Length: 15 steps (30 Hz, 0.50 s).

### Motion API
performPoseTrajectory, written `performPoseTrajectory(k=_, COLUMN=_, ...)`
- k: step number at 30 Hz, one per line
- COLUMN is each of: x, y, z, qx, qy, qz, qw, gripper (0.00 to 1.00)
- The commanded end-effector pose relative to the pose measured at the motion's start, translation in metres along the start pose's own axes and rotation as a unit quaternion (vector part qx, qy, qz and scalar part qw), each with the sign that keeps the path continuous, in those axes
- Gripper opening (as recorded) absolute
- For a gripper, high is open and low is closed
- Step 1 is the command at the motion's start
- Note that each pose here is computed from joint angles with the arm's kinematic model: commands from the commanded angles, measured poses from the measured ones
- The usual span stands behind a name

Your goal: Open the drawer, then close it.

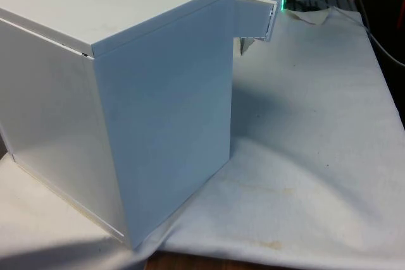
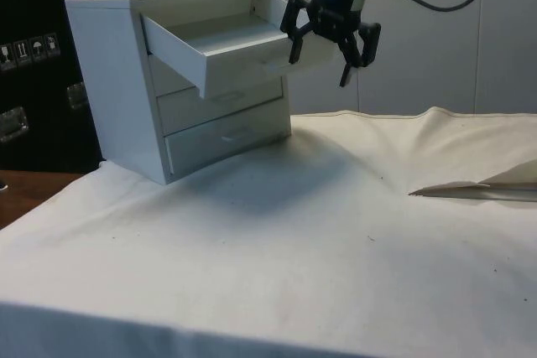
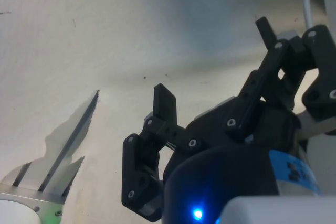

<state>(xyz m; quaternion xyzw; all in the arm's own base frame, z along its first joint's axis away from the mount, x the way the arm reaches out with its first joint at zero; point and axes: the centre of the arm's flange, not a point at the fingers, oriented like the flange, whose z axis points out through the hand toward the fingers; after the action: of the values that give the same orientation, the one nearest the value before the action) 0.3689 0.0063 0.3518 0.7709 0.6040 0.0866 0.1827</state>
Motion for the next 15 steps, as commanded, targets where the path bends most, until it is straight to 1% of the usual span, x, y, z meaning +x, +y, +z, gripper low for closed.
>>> performPoseTrajectory(k=1, x=0.0009, y=0.0014, z=-0.0012, qx=-0.004, qy=-0.006, qz=0.0, qw=0.99997, gripper=1.0)
performPoseTrajectory(k=4, x=0.0024, y=0.0014, z=-0.0013, qx=-0.004, qy=-0.005, qz=-0.002, qw=0.99997, gripper=1.0)
performPoseTrajectory(k=5, x=0.0016, y=-0.0003, z=-0.0006, qx=-0.001, qy=0.0, qz=-0.002, qw=1.0, gripper=1.0)
performPoseTrajectory(k=6, x=0.0024, y=0.001, z=-0.001, qx=-0.004, qy=-0.005, qz=-0.003, qw=0.99997, gripper=1.0)
performPoseTrajectory(k=7, x=0.002, y=0.001, z=-0.0008, qx=-0.003, qy=-0.006, qz=-0.003, qw=0.99997, gripper=1.0)
performPoseTrajectory(k=12, x=0.0018, y=0.0004, z=-0.0008, qx=-0.002, qy=-0.004, qz=-0.003, qw=0.99999, gripper=1.0)
performPoseTrajectory(k=13, x=0.0018, y=-0.0005, z=-0.0003, qx=0.0, qy=-0.001, qz=-0.003, qw=1.0, gripper=1.0)
performPoseTrajectory(k=15, x=0.0019, y=0.0, z=-0.0005, qx=-0.001, qy=-0.004, qz=-0.003, qw=0.99999, gripper=1.0)
